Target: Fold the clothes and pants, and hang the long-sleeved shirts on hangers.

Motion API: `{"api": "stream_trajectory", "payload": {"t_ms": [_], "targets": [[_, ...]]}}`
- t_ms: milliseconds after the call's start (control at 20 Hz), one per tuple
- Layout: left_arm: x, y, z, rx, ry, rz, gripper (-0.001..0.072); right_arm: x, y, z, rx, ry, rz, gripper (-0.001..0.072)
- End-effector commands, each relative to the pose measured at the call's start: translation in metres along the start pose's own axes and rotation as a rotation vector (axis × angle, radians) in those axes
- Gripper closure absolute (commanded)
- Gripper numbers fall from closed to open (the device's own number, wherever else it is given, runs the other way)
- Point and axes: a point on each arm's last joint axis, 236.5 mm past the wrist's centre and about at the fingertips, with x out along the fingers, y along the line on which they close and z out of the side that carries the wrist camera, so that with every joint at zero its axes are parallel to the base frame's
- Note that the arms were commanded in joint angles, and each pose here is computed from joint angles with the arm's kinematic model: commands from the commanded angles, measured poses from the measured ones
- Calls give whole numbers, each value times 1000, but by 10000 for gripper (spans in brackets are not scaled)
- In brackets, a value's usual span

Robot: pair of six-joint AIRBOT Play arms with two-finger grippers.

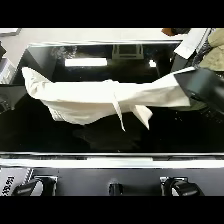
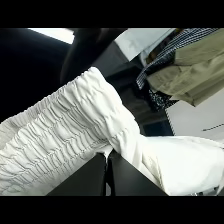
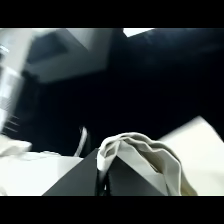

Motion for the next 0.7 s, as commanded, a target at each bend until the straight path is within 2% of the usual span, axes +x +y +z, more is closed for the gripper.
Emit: {"api": "stream_trajectory", "payload": {"t_ms": [0, 100, 250, 450, 650], "targets": [[-25, -35, -3, 73, -56, -38, 691, -54, 28, 5, -20, -108, 77, 692], [-29, -40, -5, 87, -66, -43, 690, -62, 29, 8, 10, -132, 82, 692], [-23, -25, 1, 78, -68, -5, 690, -32, 3, 11, 92, -93, -7, 692], [3, 29, 21, 26, -66, 107, 690, 69, -49, -2, 214, 64, -137, 691], [52, 110, 23, -133, -3, 193, 690, 191, -96, -35, 382, 199, -159, 691]]}}
